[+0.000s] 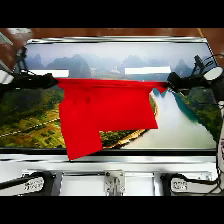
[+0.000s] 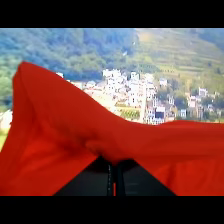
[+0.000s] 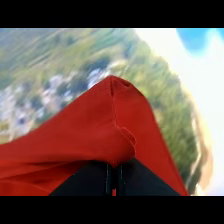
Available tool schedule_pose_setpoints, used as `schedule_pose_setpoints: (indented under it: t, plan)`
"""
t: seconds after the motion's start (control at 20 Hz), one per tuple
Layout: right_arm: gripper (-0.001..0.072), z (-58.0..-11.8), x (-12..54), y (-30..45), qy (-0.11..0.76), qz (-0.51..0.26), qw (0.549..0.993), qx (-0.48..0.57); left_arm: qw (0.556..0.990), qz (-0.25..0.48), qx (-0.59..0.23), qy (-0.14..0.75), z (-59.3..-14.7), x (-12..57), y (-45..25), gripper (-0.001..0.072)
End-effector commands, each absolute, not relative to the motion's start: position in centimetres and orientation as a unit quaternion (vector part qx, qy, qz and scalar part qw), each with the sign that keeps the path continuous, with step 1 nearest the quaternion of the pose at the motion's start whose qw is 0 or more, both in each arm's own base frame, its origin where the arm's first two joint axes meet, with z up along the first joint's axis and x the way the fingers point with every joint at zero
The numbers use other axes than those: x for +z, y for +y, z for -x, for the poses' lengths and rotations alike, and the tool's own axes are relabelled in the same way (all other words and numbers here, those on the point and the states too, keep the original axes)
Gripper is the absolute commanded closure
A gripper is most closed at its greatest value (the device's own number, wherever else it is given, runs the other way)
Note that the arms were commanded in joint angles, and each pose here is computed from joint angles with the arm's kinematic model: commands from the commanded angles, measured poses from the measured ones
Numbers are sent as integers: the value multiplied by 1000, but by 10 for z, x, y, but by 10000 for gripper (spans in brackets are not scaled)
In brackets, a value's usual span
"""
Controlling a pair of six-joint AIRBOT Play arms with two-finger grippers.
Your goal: Fold the shirts.
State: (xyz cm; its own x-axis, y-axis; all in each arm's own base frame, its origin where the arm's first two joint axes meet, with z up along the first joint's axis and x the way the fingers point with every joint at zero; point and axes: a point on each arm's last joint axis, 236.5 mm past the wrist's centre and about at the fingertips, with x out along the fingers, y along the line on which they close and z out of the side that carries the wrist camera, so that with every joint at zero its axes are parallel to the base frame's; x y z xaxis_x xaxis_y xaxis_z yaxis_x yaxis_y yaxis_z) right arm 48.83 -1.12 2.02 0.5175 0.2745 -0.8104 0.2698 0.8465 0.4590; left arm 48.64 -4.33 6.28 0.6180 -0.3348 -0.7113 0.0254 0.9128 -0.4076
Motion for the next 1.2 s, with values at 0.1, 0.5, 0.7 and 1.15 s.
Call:
schedule_pose_setpoints:
  t: [0.1, 0.5, 0.7, 1.15]
  plan:
    - [654, -524, -32, -8, 474, -256, 842, -24, 834, 251, -108, 480, -505, -25, -81, 667]
    - [89, -452, 38, -71, 521, -136, 842, -42, 742, 225, -100, 623, -428, 9, 14, 99]
    - [89, -345, 11, -94, 655, -193, 729, -46, 647, 276, -91, 705, -341, -18, 43, 225]
    - [87, -333, -18, -21, 644, -363, 671, 50, 623, 331, -112, 699, -305, -115, -31, 76]
